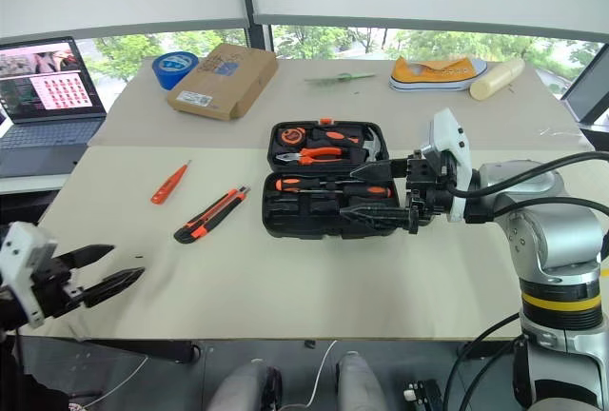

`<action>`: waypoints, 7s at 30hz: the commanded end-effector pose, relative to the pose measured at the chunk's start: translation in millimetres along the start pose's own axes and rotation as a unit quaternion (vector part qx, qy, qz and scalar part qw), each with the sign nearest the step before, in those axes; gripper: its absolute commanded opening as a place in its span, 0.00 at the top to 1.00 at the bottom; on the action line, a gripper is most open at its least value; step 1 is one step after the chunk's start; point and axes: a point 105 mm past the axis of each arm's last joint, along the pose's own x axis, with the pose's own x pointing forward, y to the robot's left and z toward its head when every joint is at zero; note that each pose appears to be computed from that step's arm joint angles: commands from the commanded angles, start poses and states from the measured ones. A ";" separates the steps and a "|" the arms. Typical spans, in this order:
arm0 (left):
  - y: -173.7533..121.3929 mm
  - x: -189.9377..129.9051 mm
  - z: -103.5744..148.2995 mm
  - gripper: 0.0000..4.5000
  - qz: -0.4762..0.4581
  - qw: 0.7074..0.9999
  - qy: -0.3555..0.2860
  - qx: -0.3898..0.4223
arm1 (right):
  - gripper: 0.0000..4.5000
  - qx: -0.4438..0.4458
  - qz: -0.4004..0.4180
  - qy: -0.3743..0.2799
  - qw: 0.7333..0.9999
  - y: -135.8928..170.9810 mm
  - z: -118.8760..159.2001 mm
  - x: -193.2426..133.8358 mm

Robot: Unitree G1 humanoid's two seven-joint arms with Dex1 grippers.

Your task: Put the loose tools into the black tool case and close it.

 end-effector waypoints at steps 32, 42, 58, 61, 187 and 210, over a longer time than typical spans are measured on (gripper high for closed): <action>78.6 166.9 90.4 0.00 0.065 0.976 0.197 0.073 | 0.01 -0.038 -0.098 0.016 0.994 21.3 -19.8 -5.7; 79.5 179.2 77.1 0.50 0.052 0.971 0.221 0.079 | 0.00 -0.040 -0.112 0.014 0.993 20.3 -19.0 -8.2; -44.3 178.5 181.4 0.91 -0.246 0.902 0.016 0.355 | 0.00 -0.002 -0.144 0.046 0.989 20.2 -30.2 -35.4; -94.1 193.8 177.8 0.91 -0.313 0.867 0.027 0.387 | 0.00 -0.007 -0.163 0.063 0.985 18.9 -37.2 -40.9; -134.2 277.6 81.3 0.99 -0.325 0.873 0.018 0.364 | 0.00 0.020 -0.222 0.059 0.973 22.1 -55.0 -42.3; 20.9 49.2 67.1 0.01 -0.067 0.991 0.013 0.117 | 0.00 0.002 -0.084 0.042 0.996 17.4 -31.1 -27.6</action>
